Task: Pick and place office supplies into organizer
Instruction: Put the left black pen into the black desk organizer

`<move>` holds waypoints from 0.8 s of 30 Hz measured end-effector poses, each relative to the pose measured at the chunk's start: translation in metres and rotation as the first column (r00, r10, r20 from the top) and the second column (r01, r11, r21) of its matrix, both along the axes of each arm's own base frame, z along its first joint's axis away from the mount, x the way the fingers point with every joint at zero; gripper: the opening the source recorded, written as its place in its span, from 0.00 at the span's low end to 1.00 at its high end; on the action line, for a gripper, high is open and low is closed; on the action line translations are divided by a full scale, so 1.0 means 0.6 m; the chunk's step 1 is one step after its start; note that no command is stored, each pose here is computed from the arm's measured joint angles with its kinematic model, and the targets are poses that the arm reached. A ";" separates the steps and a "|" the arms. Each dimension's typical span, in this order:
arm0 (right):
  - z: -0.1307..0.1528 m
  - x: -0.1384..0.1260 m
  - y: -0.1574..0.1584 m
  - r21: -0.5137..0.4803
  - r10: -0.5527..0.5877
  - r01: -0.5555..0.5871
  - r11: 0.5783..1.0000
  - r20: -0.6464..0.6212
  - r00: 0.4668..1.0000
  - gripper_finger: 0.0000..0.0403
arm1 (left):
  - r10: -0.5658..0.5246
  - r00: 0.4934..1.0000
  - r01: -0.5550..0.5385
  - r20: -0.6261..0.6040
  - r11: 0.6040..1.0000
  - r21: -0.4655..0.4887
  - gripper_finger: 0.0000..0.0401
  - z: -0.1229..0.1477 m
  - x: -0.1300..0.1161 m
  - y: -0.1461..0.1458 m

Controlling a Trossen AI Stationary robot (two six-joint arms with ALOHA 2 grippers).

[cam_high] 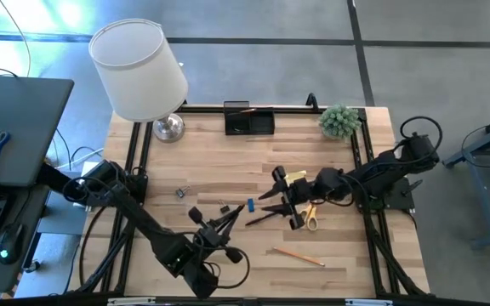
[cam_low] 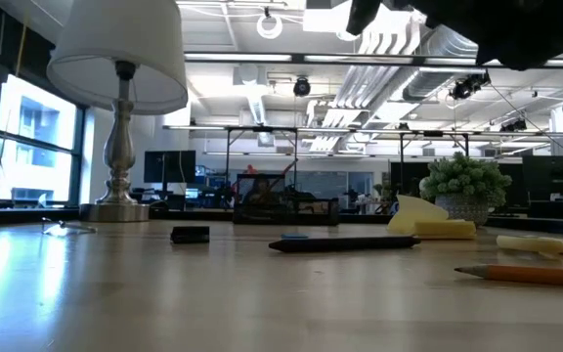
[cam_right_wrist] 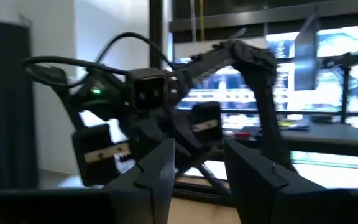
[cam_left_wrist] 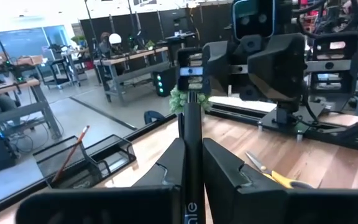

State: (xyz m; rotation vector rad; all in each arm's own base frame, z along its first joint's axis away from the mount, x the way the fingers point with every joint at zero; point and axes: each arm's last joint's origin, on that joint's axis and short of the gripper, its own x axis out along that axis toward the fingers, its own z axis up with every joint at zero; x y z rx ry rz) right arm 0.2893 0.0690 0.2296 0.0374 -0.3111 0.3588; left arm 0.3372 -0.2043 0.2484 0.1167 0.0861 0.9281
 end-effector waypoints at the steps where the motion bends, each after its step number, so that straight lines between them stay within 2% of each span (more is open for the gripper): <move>1: 0.000 0.003 0.001 0.005 0.016 -0.016 1.000 0.001 1.000 0.33 | 0.002 1.000 -0.002 0.000 1.000 -0.003 0.05 0.002 0.004 0.001; 9: 0.004 0.040 0.012 0.013 0.064 -0.064 0.998 0.007 0.998 0.34 | -0.060 0.998 0.058 -0.026 0.997 -0.040 0.05 0.020 0.030 0.004; 24: 0.005 0.040 0.014 0.003 0.079 -0.079 0.997 0.021 0.997 0.34 | -0.110 0.993 0.108 -0.033 0.993 -0.056 0.05 0.026 0.035 -0.001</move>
